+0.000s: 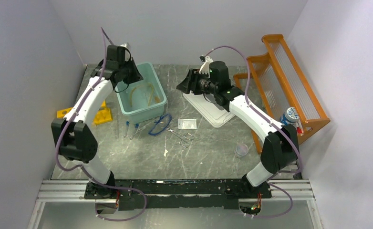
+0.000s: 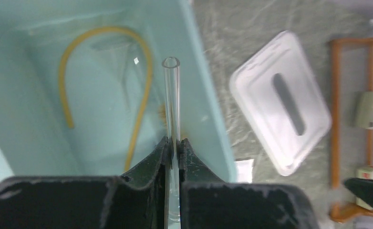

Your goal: Organize the chemistry lab equipment

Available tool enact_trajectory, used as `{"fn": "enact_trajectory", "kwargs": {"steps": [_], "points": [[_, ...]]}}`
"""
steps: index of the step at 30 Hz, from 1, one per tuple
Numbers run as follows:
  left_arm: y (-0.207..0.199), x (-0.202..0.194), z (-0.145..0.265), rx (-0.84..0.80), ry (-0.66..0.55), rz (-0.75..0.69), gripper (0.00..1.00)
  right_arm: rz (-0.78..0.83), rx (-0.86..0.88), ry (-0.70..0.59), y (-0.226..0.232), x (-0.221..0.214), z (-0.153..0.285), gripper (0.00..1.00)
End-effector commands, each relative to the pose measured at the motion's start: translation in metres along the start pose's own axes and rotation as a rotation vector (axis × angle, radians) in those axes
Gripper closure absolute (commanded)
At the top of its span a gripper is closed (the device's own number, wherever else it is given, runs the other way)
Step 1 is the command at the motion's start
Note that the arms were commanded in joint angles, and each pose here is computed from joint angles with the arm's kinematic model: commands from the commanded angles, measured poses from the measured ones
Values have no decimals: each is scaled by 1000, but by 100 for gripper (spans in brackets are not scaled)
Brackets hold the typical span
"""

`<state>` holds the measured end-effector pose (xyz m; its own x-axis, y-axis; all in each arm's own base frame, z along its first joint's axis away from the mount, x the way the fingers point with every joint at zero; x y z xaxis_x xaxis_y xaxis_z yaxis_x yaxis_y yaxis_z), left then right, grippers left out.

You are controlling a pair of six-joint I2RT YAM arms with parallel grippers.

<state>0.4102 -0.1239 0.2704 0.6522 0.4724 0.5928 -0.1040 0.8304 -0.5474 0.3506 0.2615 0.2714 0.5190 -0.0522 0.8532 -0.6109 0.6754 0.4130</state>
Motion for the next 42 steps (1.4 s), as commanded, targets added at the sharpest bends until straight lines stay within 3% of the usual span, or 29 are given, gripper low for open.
{"fn": "enact_trajectory", "kwargs": {"steps": [1,8,22,24,31,37,42], "points": [[31,-12,-15,189,52,-44,95,22,-47,27,-11,-2,-7,37],[76,-23,-55,436,90,-87,95,30,-100,78,-28,-13,-22,37],[130,-46,-104,691,183,-166,95,-8,-119,132,-42,-30,-38,38],[136,-50,-106,711,182,-171,92,-13,-117,136,-43,-32,-39,38],[140,-49,-114,706,130,-166,74,-24,-85,139,-41,-35,-43,38],[123,-34,-111,632,92,-173,61,-30,-102,141,-42,-39,-39,39],[95,-17,-97,515,59,-175,55,-30,-119,141,-40,-43,-32,39]]}}
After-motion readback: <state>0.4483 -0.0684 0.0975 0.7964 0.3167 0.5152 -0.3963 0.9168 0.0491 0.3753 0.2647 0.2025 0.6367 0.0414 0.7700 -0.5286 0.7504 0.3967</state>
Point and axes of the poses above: each gripper's point midway between its finger pads, its own z axis back along the fingers, its own y axis along the line the jaws close on, x = y × z, the point moved 5 cm from there along z, back along the fingers, and after that the axes turned 10 degrees about z, right-handed, at the moved point
